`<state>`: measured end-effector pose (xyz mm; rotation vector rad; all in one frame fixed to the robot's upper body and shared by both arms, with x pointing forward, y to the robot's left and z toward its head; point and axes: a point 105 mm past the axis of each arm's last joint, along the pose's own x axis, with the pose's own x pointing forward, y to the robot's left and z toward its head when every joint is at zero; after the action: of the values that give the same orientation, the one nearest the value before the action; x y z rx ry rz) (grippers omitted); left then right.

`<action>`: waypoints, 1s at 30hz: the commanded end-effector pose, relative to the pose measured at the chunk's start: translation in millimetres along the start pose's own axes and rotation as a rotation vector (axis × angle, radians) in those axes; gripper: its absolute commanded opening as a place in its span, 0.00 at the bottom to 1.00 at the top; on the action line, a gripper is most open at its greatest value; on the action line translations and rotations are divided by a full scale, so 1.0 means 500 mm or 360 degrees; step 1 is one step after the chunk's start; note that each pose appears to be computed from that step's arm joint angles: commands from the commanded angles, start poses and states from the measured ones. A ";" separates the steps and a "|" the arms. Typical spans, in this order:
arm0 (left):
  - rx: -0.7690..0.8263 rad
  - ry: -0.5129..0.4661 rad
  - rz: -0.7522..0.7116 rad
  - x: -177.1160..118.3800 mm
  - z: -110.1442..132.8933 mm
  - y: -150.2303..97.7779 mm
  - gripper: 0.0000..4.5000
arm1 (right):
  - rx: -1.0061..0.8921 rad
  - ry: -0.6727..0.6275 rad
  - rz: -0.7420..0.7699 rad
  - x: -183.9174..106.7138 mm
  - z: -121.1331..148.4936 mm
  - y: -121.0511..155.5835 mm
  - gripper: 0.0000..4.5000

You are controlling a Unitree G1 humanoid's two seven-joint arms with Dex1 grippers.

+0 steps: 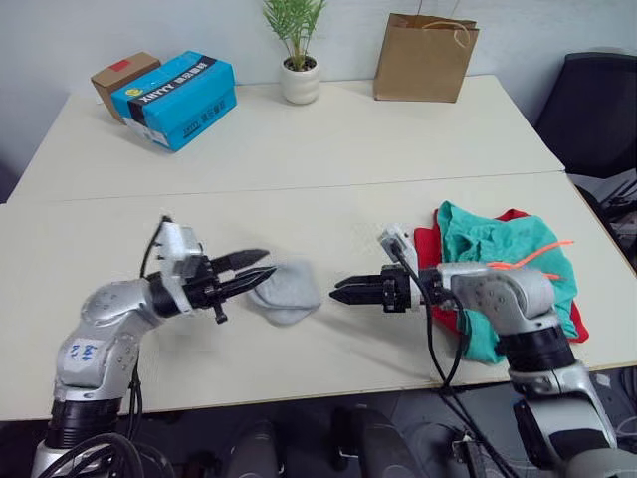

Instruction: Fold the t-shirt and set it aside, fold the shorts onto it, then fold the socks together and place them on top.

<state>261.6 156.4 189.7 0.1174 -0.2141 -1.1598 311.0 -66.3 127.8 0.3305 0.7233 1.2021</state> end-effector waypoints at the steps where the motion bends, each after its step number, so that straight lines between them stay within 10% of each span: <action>1: -0.0050 -0.0006 -0.0112 -0.027 0.004 -0.041 0.61 | 0.0143 0.0039 0.0059 0.031 0.011 0.018 0.81; 8: -0.0066 0.0076 0.0014 -0.076 -0.018 -0.054 1.00 | 0.0225 0.0134 0.0037 0.119 0.006 0.020 0.97; 18: -0.0162 0.0122 0.0076 -0.114 -0.031 -0.062 1.00 | 0.0197 0.0105 -0.0023 0.166 0.019 -0.006 0.28; 22: -0.0213 0.0081 0.0076 -0.109 -0.019 -0.063 1.00 | 0.0025 0.0048 0.0163 0.107 0.037 0.036 0.00; 30: -0.0242 -0.0045 -0.0053 -0.055 -0.003 -0.066 1.00 | -0.0320 0.0176 0.0277 -0.165 0.039 0.110 0.00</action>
<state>224.8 177.9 172.5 -0.0273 -0.1192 -1.1682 284.8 -110.4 175.9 0.1771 0.7340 1.3721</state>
